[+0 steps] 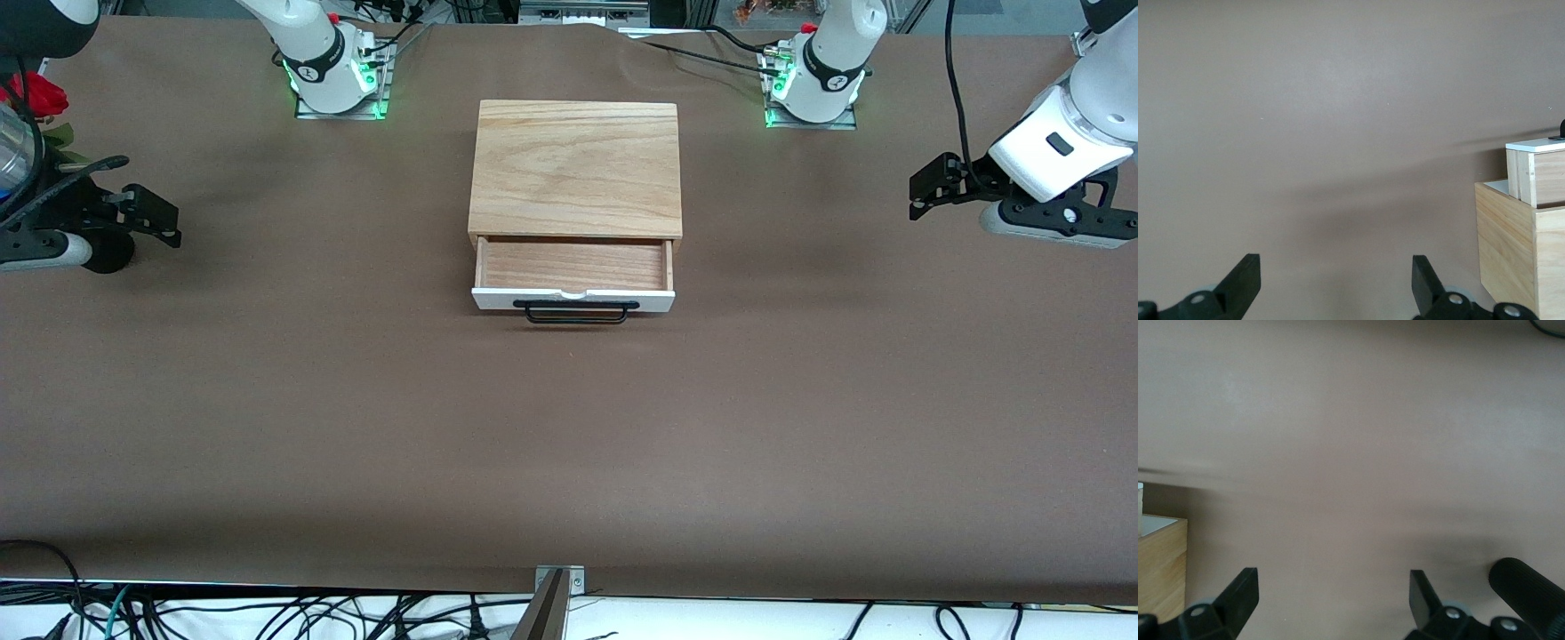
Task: Close drawer with both arms simultaneously
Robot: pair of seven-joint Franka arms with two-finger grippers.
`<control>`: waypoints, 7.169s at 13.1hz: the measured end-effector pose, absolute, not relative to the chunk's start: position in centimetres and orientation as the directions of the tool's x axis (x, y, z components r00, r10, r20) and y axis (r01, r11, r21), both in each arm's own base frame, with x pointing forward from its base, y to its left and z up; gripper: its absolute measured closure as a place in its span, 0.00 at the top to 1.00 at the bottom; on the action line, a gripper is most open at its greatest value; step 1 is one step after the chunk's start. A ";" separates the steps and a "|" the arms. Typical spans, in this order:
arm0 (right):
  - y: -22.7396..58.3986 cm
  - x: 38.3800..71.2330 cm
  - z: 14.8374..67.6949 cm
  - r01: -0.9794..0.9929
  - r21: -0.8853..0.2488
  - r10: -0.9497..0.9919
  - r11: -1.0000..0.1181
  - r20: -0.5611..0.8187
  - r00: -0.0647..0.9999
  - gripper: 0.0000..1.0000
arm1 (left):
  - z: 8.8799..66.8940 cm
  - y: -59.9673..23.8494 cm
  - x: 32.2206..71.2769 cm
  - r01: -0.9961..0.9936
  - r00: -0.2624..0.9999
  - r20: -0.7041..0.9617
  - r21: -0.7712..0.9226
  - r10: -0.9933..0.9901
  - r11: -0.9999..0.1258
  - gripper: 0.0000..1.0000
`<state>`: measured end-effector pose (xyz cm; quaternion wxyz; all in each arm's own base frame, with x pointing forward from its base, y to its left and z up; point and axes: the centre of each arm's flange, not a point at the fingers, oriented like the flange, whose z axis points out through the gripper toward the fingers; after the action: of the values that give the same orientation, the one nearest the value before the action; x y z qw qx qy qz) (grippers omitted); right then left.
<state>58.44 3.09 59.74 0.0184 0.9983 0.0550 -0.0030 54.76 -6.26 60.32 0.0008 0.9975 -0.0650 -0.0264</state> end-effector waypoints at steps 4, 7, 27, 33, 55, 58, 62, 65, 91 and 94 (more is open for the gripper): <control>3.4 58.2 59.5 0.102 0.035 0.101 -0.994 -0.031 0.994 1.00 | 60.3 -6.2 54.8 -0.129 0.990 -0.053 0.005 -0.129 -0.992 1.00; 3.4 58.2 59.5 0.099 0.033 0.098 -0.995 -0.031 0.995 1.00 | 60.3 -6.2 54.8 -0.129 0.990 -0.053 0.005 -0.129 -0.992 1.00; 4.7 58.1 58.9 0.120 0.023 0.119 -0.992 -0.043 0.992 1.00 | 60.3 -6.2 54.8 -0.128 0.990 -0.053 0.005 -0.128 -0.992 1.00; 4.7 58.1 58.8 0.120 0.023 0.119 -0.992 -0.045 0.992 1.00 | 60.3 -6.2 54.8 -0.128 0.990 -0.053 0.005 -0.129 -0.992 1.00; 18.1 65.3 40.5 0.014 -0.476 0.057 -0.879 -0.076 0.995 1.00 | 44.2 -15.2 60.4 -0.026 0.949 -0.270 0.441 -0.160 -0.897 1.00; 23.9 65.6 35.2 -0.024 -0.546 0.018 -0.837 -0.071 0.997 1.00 | 36.8 -19.0 62.9 0.056 0.944 -0.304 0.538 -0.132 -0.841 1.00; 31.6 63.7 30.1 -0.034 -0.582 0.011 -0.813 -0.074 0.997 1.00 | 32.6 -28.1 63.3 0.028 0.973 -0.202 0.583 -0.111 -0.812 1.00; 34.2 61.5 28.1 -0.046 -0.565 0.027 -0.824 -0.119 0.992 1.00 | 30.3 -32.0 62.0 -0.005 0.973 -0.188 0.572 -0.137 -0.820 1.00; 34.5 49.6 26.6 -0.057 -0.516 0.047 -0.855 -0.187 0.981 1.00 | 26.6 -33.2 56.4 0.019 0.784 -0.521 0.562 -0.336 -0.827 1.00; 33.4 50.8 27.6 -0.022 -0.498 0.061 -0.867 -0.151 0.987 1.00 | 29.9 -30.7 58.9 0.002 0.826 -0.466 0.566 -0.318 -0.825 1.00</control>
<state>50.84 33.40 27.60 -0.2579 0.9627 0.0101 -0.0811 58.88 -30.68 29.88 0.2831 0.9126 -0.0865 -0.2819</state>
